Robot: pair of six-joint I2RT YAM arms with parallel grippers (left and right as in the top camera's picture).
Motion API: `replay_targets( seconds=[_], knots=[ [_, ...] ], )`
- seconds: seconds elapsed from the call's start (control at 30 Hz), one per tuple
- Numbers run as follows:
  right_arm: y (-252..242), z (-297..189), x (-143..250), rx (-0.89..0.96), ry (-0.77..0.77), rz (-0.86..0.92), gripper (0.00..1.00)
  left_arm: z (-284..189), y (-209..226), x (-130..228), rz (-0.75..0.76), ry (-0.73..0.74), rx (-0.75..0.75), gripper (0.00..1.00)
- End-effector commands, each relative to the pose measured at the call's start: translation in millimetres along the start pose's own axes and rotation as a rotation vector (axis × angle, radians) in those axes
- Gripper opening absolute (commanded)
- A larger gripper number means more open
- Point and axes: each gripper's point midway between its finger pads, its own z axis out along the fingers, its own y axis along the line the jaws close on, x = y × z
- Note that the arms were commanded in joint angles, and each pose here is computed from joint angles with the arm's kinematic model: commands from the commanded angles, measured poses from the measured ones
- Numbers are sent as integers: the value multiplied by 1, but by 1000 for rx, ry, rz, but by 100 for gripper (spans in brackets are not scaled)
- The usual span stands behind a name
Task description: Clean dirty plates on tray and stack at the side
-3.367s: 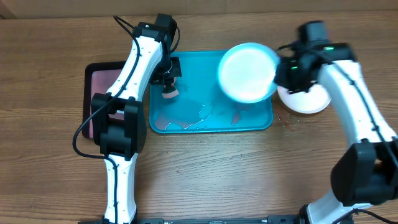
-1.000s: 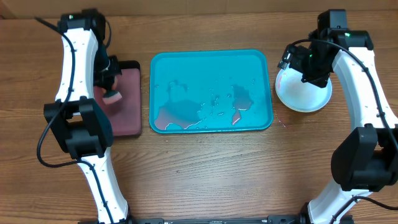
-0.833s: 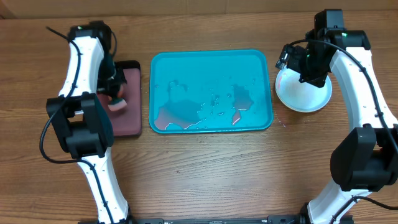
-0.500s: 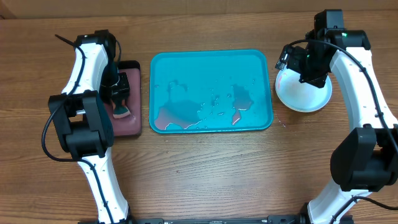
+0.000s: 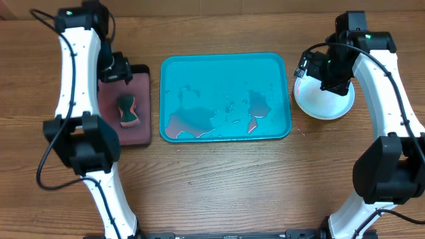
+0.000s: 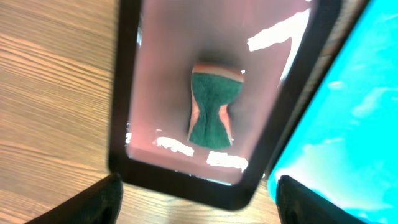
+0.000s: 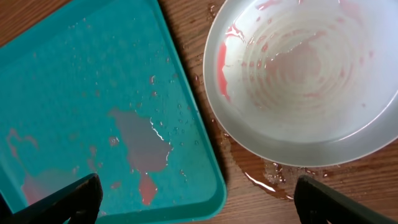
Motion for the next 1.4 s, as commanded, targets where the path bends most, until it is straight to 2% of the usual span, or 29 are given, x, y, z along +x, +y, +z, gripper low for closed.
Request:
replay_targets(
  seconds=[0.0,0.07,0.27,0.47,0.67,0.9,1.07,1.13,1.17,1.37],
  knots=[
    [18,-52,-12,-42,-121,-72,100,-91,4,8,-25,-230,66,99],
    [26,-82,-11,-62,-178,-99,100,-133,12,22,-47,-337,94,100],
    [24,-157,-4,-28,-380,-124,100,-187,26,49,-62,-478,128,100],
    [6,-223,15,165,-603,-134,100,-198,29,56,-66,-511,136,100],
    [10,-243,37,268,-673,-159,100,-196,29,56,-65,-504,134,100],
    [14,-268,67,154,-712,-95,100,-196,29,56,-65,-504,134,100],
    [17,-301,111,-33,-737,-127,100,-196,29,56,-65,-504,135,100],
    [27,-314,133,-162,-729,-165,100,-196,29,56,-65,-504,135,100],
    [35,-322,156,-267,-702,-208,100,-196,29,56,-65,-504,134,100],
    [13,-336,191,-287,-728,-223,100,-196,29,56,-65,-504,134,100]
  ],
)
